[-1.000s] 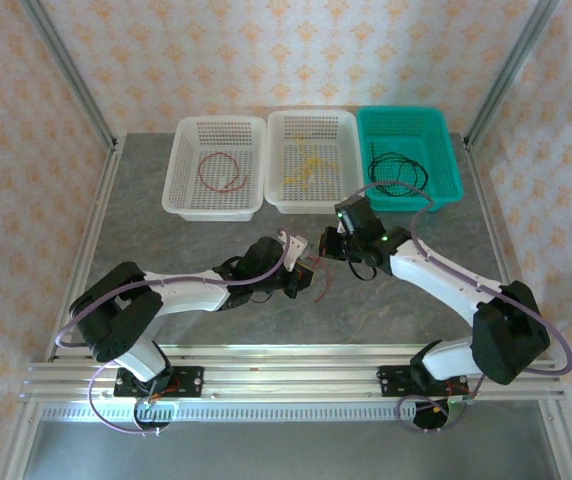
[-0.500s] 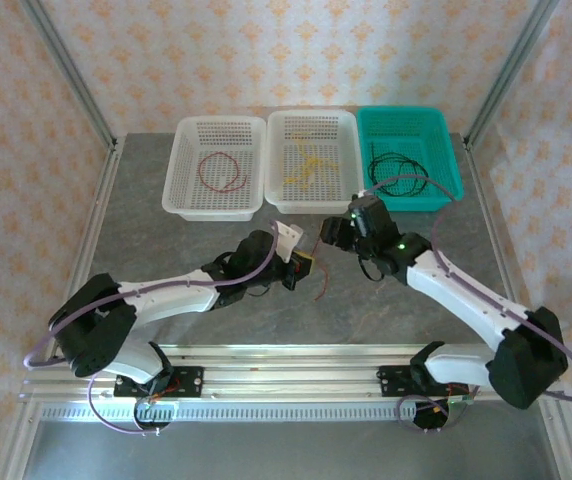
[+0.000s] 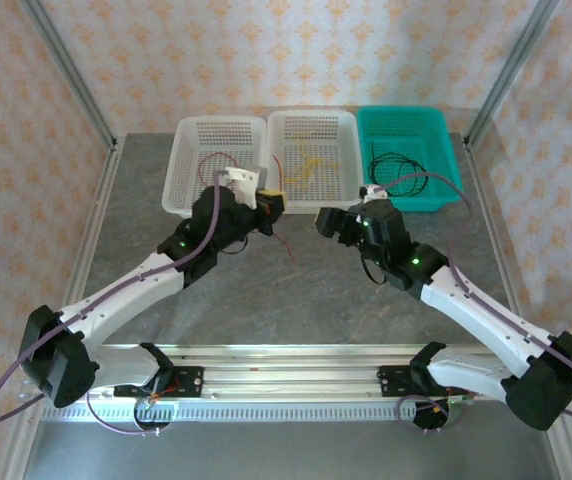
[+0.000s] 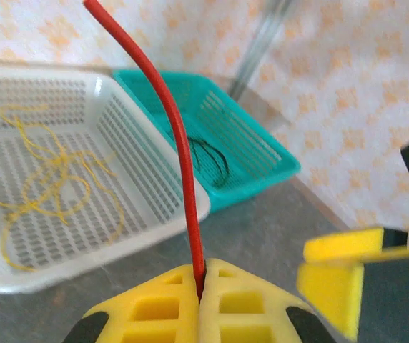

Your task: Untangle the cables

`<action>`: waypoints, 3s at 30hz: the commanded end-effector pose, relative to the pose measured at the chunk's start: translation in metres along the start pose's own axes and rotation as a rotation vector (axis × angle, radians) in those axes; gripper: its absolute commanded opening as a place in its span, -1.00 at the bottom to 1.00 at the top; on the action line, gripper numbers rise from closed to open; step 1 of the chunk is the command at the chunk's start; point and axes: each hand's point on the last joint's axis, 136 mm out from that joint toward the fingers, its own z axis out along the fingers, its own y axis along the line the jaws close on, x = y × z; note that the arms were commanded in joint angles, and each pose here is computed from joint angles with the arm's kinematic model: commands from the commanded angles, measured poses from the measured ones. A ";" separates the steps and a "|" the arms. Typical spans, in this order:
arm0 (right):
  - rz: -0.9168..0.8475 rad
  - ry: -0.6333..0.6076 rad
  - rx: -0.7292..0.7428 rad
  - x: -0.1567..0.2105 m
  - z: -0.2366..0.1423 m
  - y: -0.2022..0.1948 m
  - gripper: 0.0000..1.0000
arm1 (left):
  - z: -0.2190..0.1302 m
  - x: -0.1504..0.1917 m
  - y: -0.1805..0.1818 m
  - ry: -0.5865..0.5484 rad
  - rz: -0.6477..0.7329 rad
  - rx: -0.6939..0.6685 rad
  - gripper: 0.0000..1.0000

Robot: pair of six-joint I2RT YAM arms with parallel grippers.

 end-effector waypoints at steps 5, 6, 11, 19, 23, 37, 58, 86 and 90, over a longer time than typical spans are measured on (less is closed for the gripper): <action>-0.002 -0.116 -0.173 -0.052 0.019 0.067 0.76 | -0.010 -0.064 0.031 -0.094 0.031 -0.119 -1.00; 0.003 -0.118 -0.177 -0.055 0.024 0.071 0.76 | -0.010 -0.073 0.037 -0.104 0.031 -0.137 -1.00; 0.015 -0.126 -0.198 -0.066 0.046 0.090 0.74 | -0.007 -0.114 0.062 -0.159 0.048 -0.190 -1.00; -0.005 -0.119 -0.233 -0.072 0.071 0.112 0.73 | 0.018 -0.158 0.111 -0.182 0.103 -0.300 -1.00; -0.017 -0.114 -0.254 -0.073 0.089 0.122 0.74 | 0.039 -0.165 0.135 -0.168 0.120 -0.348 -1.00; -0.038 -0.070 -0.208 -0.068 0.140 0.128 0.76 | 0.085 -0.153 0.222 -0.101 0.102 -0.547 -1.00; -0.009 -0.038 -0.112 -0.043 0.127 0.080 0.76 | 0.095 -0.007 0.274 0.172 -0.004 -0.627 -0.09; -0.111 -0.455 0.471 -0.076 0.004 -0.099 1.00 | -0.133 0.026 0.216 -0.365 -0.095 -0.753 0.99; -0.090 -0.495 0.524 -0.071 -0.003 -0.130 1.00 | -0.141 0.044 0.230 -0.323 0.012 -0.844 0.99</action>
